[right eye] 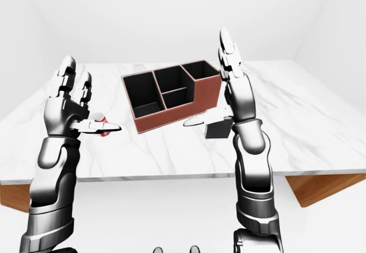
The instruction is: Pick up the book and place it in the left compartment of the caddy.
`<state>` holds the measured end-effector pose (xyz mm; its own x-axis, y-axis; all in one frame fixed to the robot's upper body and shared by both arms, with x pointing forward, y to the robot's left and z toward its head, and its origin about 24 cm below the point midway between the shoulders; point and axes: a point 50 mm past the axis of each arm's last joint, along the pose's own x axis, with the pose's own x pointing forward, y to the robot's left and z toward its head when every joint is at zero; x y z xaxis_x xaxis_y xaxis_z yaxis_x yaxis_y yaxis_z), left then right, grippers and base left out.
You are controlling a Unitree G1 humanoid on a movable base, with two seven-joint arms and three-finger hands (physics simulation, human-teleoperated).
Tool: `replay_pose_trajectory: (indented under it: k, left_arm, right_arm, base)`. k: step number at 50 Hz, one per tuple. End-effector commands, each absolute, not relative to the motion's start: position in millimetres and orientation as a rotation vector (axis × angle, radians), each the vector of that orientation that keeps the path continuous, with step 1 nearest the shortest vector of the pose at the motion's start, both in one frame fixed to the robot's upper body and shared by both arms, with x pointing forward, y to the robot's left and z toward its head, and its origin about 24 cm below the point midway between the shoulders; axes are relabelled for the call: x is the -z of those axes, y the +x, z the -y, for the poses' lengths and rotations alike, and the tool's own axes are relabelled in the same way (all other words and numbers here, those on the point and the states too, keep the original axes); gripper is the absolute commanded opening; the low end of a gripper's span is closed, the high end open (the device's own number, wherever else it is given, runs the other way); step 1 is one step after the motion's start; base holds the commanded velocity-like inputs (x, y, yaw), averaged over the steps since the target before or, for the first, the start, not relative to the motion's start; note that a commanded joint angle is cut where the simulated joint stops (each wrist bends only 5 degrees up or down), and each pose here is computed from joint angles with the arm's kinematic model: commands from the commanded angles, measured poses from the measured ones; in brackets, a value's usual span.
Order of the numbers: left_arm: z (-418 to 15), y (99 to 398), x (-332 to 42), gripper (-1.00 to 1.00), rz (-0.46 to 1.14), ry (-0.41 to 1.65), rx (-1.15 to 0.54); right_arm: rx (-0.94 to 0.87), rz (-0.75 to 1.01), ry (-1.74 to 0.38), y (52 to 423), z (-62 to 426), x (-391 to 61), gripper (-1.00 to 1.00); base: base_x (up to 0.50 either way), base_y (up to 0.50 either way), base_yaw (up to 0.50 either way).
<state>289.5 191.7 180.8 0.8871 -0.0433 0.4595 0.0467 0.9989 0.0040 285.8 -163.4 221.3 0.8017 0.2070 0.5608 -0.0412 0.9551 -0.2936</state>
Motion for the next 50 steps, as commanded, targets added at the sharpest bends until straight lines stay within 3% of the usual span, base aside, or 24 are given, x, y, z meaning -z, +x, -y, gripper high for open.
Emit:
replay_pose_trajectory:
  k: [1, 50]
  left_arm:
    - [-192.4, 285.4, -184.6, 1.0, 0.499, -0.006, 0.046]
    - [-192.4, 288.3, -178.3, 1.0, 0.47, -0.011, 0.049]
  right_arm:
    - [-0.133, 0.663, -0.286, 282.0, 163.4, -228.7, 1.0]
    - [-0.124, 0.614, -0.266, 290.4, 163.4, -219.6, 1.0]
  base:
    - [0.33, 0.0, 0.0]
    - [0.28, 0.0, 0.0]
